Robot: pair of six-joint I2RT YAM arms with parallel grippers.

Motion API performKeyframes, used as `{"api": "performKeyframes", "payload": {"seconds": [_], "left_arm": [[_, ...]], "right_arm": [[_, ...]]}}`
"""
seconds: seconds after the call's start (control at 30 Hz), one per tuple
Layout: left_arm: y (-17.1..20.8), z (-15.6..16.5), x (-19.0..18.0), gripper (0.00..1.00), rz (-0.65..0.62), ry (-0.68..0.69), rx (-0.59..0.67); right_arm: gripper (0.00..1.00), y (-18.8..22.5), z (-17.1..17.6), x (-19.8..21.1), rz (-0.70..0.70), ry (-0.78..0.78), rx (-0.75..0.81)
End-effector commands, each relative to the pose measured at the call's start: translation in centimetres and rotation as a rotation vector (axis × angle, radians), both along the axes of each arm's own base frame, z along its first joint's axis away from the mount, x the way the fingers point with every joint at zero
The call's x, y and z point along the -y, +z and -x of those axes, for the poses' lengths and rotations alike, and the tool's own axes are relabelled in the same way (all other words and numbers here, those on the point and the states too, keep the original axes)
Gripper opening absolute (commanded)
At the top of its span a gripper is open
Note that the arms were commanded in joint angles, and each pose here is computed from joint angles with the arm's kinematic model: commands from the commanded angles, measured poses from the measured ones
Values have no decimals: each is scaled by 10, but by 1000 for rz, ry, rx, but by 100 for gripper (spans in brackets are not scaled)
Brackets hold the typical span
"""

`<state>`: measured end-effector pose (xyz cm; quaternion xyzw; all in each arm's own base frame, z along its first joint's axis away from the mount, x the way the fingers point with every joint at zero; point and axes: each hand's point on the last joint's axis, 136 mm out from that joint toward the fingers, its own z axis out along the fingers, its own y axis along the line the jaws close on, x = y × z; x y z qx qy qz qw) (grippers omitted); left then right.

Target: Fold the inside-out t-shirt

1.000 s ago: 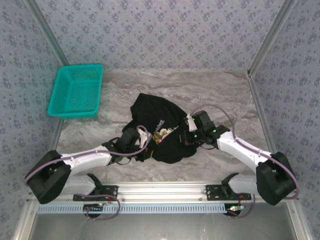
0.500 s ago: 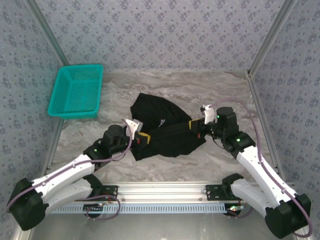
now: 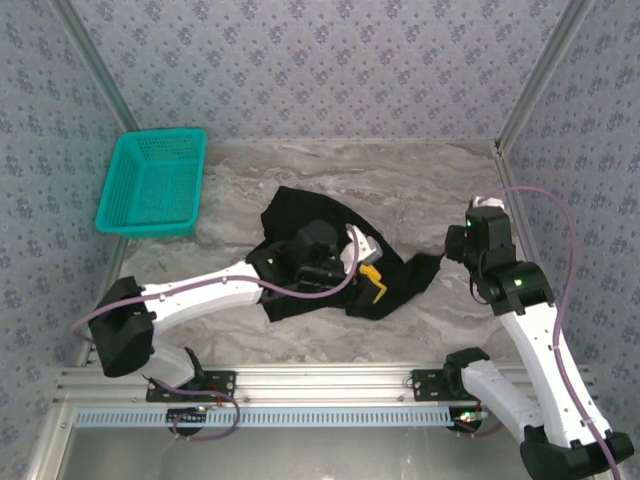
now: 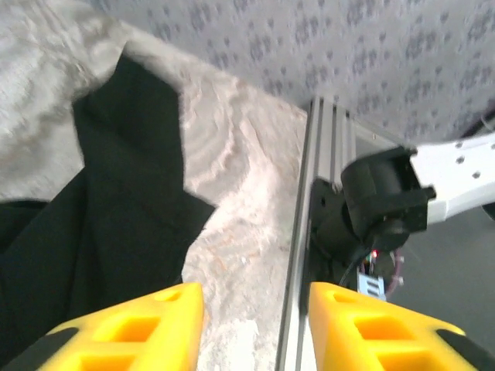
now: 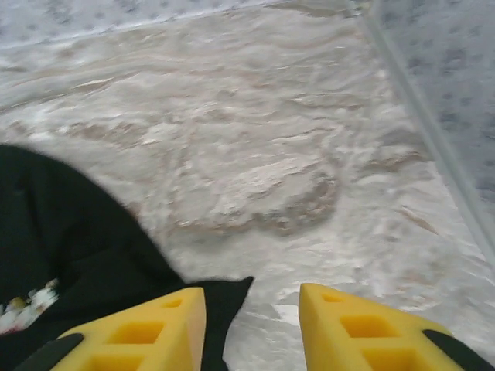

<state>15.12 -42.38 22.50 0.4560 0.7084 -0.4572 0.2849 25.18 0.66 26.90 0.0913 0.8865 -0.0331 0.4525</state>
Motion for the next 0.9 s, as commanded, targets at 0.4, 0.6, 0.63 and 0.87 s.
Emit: {"api": "performKeyframes", "payload": {"seconds": [0.4,0.6,0.63,0.87], "left_arm": [[-84,-258,-221,71,-335,1080,-246],[-133,-313,-229,73,-448,1087,-315],[-143,-319,-227,73,-472,1081,-322],[-191,-344,-223,71,-532,1052,-417]], "right_arm": [[70,-126,-138,-149,-174,309,-282],[72,-179,-115,-159,-270,329,-470],[73,-184,-110,-162,-296,334,-490],[66,-211,-96,-170,-379,329,-554]]}}
